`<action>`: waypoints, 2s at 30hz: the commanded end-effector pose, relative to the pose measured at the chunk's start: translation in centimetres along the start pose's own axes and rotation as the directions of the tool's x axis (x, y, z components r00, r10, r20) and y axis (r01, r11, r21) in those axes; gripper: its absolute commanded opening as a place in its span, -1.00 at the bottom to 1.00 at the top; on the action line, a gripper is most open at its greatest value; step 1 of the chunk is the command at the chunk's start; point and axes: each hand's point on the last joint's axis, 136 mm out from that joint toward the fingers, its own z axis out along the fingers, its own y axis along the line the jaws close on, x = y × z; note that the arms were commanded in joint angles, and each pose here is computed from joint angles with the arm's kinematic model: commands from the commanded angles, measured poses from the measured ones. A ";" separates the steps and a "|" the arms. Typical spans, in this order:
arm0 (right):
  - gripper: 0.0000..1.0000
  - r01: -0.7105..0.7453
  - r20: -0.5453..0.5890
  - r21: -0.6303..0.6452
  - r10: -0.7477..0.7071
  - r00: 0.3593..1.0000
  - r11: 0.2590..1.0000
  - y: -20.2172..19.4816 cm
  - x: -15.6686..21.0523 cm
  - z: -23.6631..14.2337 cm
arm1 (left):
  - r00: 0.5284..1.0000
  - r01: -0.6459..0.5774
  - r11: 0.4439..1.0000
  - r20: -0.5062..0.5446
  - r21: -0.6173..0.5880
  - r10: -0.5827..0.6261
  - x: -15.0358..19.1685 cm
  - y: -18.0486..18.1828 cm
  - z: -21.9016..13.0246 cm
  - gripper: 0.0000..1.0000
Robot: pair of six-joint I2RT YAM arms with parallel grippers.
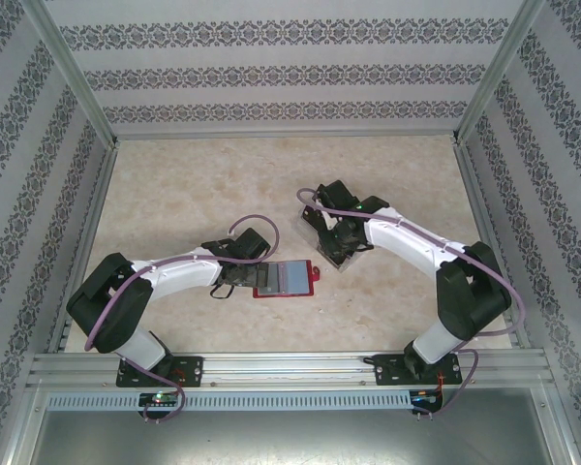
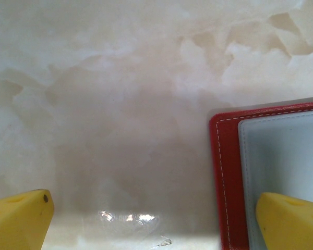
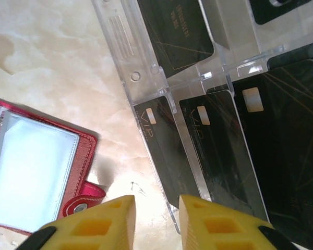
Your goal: Put the credit cards into the card holder
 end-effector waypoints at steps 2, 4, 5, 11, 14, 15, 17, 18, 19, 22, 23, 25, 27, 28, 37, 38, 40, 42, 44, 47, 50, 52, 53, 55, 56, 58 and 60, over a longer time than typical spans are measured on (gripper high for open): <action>-0.23 0.027 -0.009 0.063 -0.026 1.000 0.998 -0.7 -0.3 -0.8 | 0.999 -0.015 0.999 -0.036 -0.042 0.014 1.4 0.8 0.6 1.00; -0.21 0.045 -0.031 0.098 -0.042 0.999 0.994 -1.3 -0.2 -0.3 | 0.999 -0.015 0.999 -0.034 -0.043 0.013 1.4 0.8 0.6 1.00; -0.21 0.052 -0.041 0.108 -0.048 0.998 0.993 -1.5 -0.1 0.1 | 0.999 -0.015 0.999 -0.034 -0.043 0.014 1.4 0.8 0.5 1.00; -0.21 0.090 -0.080 0.145 -0.079 0.994 0.985 -1.3 0.5 1.6 | 0.999 -0.015 0.999 -0.034 -0.042 0.013 1.4 0.8 0.6 1.00; -0.21 0.112 -0.095 0.172 -0.097 0.991 0.979 -1.3 0.7 2.3 | 0.999 -0.014 0.999 -0.035 -0.041 0.013 1.4 0.7 0.6 1.00; -0.21 0.121 -0.099 0.185 -0.104 0.990 0.975 -1.3 0.7 2.5 | 0.999 -0.015 0.999 -0.035 -0.041 0.013 1.4 0.8 0.6 1.00; -0.21 0.140 -0.107 0.216 -0.119 0.987 0.966 -1.5 0.8 2.8 | 0.999 -0.014 0.999 -0.034 -0.040 0.013 1.3 0.7 0.6 1.00; -0.21 0.147 -0.108 0.228 -0.125 0.986 0.963 -1.6 0.7 2.8 | 0.999 -0.015 0.999 -0.034 -0.040 0.013 1.4 0.7 0.6 1.00; -0.21 0.155 -0.112 0.238 -0.131 0.985 0.959 -1.6 0.8 2.9 | 0.999 -0.014 0.999 -0.032 -0.039 0.012 1.3 0.7 0.5 1.00; -0.21 0.187 -0.127 0.272 -0.157 0.979 0.944 -1.8 0.9 3.0 | 0.999 -0.013 0.999 -0.032 -0.038 0.011 1.3 0.7 0.6 1.00; -0.21 0.198 -0.132 0.284 -0.166 0.977 0.938 -1.8 0.9 3.1 | 0.999 -0.012 0.999 -0.035 -0.039 0.011 1.4 0.7 0.7 1.00; -0.21 0.214 -0.141 0.301 -0.179 0.974 0.929 -1.9 0.9 3.2 | 0.999 -0.013 0.999 -0.035 -0.038 0.012 1.4 0.7 0.7 1.00; -0.21 0.223 -0.143 0.308 -0.186 0.972 0.925 -1.8 0.9 3.2 | 0.999 -0.012 0.999 -0.035 -0.036 0.011 1.4 0.6 0.7 1.00; -0.21 0.223 -0.145 0.303 -0.187 0.972 0.926 -1.7 1.0 3.3 | 0.999 -0.012 0.999 -0.035 -0.036 0.010 1.4 0.6 0.7 1.00; -0.39 0.217 -0.151 0.236 -0.184 0.971 0.947 -0.6 1.3 3.8 | 0.999 -0.011 0.999 -0.036 -0.039 0.009 1.5 0.7 0.7 1.00; -0.43 0.215 -0.150 0.228 -0.184 0.972 0.950 -0.5 1.3 3.7 | 0.999 -0.012 0.999 -0.034 -0.039 0.010 1.4 0.7 0.7 1.00; -0.53 0.209 -0.143 0.218 -0.180 0.973 0.953 -0.3 1.3 3.5 | 0.999 -0.012 0.999 -0.035 -0.039 0.011 1.4 0.7 0.7 1.00; -0.54 0.201 -0.136 0.209 -0.175 0.975 0.957 -0.3 1.2 3.2 | 0.999 -0.012 0.999 -0.034 -0.039 0.011 1.4 0.7 0.7 1.00; -0.59 0.193 -0.127 0.202 -0.169 0.977 0.960 -0.2 1.0 3.0 | 0.999 -0.012 0.999 -0.035 -0.038 0.011 1.5 0.7 0.8 1.00; -0.68 0.181 -0.121 0.184 -0.161 0.979 0.966 -0.1 1.0 2.8 | 0.999 -0.012 0.999 -0.039 -0.038 0.010 1.6 0.7 0.9 1.00; -0.72 0.170 -0.115 0.165 -0.152 0.982 0.972 0.0 0.9 2.6 | 0.999 -0.011 0.999 -0.037 -0.038 0.009 1.5 0.7 0.9 1.00; -0.75 0.161 -0.113 0.151 -0.144 0.983 0.975 0.1 0.9 2.6 | 0.999 -0.011 0.999 -0.039 -0.037 0.010 1.6 0.7 0.9 1.00; -0.78 0.158 -0.112 0.145 -0.142 0.983 0.977 0.1 0.8 2.6 | 0.999 -0.010 0.999 -0.038 -0.036 0.009 1.5 0.7 0.8 1.00; -0.85 0.153 -0.114 0.134 -0.138 0.984 0.979 0.2 0.8 2.6 | 0.999 -0.012 0.999 -0.038 -0.036 0.010 1.6 0.7 0.9 1.00; -0.88 0.153 -0.115 0.131 -0.139 0.984 0.979 0.2 0.8 2.6 | 0.999 -0.011 0.999 -0.038 -0.036 0.010 1.6 0.7 0.8 1.00; -0.97 0.157 -0.119 0.125 -0.143 0.983 0.980 0.2 0.8 2.6 | 0.999 -0.010 0.999 -0.038 -0.035 0.009 1.6 0.6 0.8 1.00; -1.00 0.158 -0.119 0.116 -0.144 0.982 0.981 0.3 0.8 2.4 | 0.999 -0.011 0.999 -0.039 -0.037 0.009 1.6 0.7 0.9 1.00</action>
